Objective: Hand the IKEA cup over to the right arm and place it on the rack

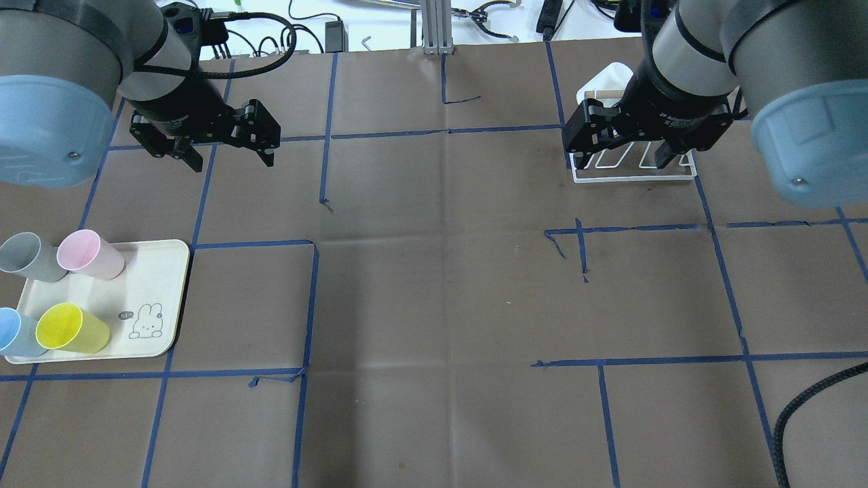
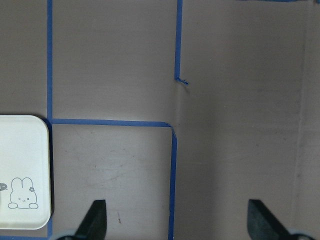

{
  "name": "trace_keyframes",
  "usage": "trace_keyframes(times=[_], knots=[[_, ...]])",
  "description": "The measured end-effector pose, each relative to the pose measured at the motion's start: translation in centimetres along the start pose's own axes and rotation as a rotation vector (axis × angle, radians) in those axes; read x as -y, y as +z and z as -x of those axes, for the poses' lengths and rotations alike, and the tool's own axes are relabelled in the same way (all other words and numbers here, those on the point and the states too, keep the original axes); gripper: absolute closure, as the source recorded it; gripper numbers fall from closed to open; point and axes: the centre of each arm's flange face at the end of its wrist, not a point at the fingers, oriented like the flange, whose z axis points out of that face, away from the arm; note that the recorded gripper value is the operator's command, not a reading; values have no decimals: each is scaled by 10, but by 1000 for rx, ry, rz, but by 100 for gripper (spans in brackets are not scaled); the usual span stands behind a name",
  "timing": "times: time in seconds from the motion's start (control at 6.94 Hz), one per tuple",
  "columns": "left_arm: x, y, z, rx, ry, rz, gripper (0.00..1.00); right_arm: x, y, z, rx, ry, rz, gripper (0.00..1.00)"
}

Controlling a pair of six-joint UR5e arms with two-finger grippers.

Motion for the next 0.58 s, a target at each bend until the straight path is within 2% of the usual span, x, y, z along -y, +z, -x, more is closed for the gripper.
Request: trace_keyframes(times=[0.58], knots=[[0, 0, 0, 0, 1, -1, 1, -1, 2, 0, -1, 0, 5, 0]])
